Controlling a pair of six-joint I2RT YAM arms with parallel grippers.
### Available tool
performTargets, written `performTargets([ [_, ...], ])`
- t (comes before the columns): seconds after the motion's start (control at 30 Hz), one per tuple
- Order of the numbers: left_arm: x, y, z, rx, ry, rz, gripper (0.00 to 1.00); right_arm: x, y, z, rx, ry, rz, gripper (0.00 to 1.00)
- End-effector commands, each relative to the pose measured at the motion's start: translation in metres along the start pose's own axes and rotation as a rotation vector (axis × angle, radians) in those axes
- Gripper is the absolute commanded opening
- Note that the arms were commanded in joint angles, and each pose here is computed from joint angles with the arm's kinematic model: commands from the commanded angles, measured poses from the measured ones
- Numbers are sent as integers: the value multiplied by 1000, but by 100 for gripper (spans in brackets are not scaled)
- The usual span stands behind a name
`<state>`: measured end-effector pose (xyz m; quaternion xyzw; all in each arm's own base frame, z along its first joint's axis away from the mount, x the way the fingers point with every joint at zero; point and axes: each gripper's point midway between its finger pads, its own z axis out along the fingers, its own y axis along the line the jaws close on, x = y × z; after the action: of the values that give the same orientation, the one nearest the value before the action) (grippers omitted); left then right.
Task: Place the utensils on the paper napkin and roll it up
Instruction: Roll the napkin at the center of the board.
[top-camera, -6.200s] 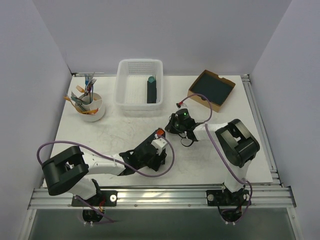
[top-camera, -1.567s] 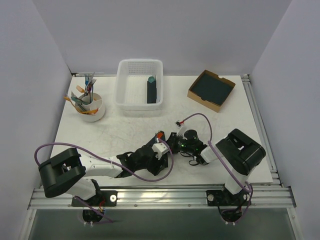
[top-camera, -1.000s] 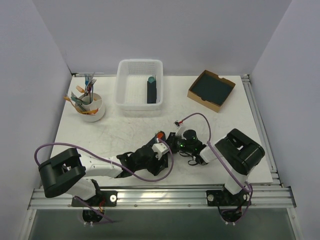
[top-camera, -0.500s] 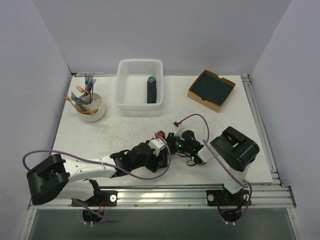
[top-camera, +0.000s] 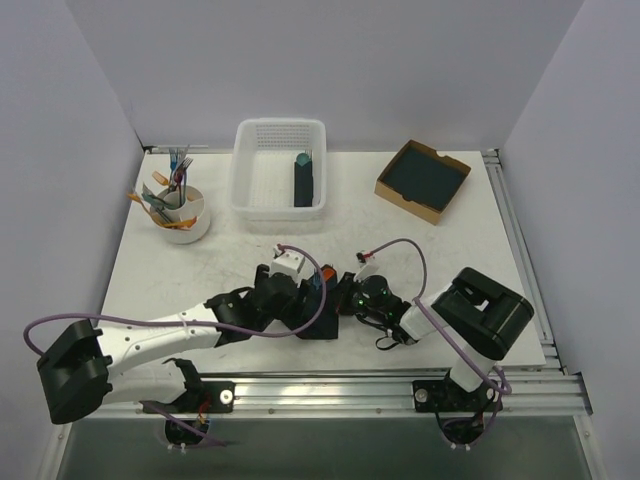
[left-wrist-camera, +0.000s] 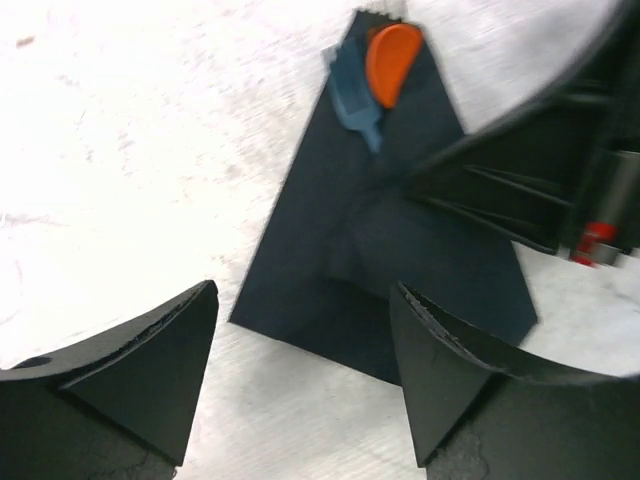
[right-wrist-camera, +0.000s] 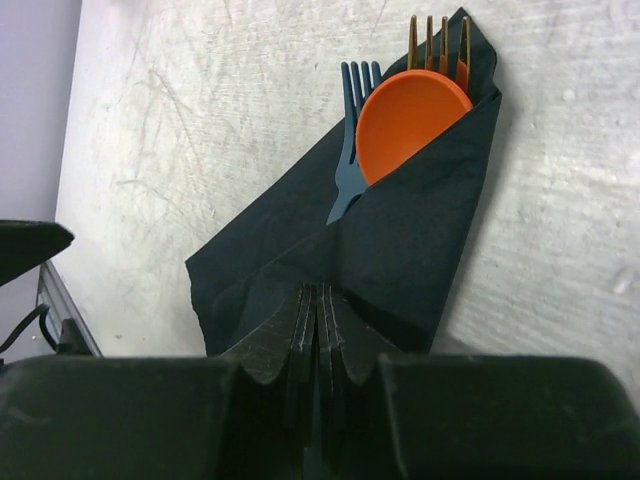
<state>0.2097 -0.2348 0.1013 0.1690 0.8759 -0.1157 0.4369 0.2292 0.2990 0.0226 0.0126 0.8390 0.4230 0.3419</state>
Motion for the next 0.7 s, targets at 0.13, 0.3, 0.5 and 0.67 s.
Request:
performTargets([
  [0.13,12,28,7,-169,47,-138,93,6,-4,-1,82,-23,-33,4],
  [0.3,30,47,10,-280,126,-256,88,8,-2,2,72,-13,-37,4],
  [0.5,38,42,15,-287,142,-404,72,7,0,4,69,-10,-48,4],
  [0.67,45,39,23,-249,164,-464,68,6,3,5,58,-8,-52,4],
])
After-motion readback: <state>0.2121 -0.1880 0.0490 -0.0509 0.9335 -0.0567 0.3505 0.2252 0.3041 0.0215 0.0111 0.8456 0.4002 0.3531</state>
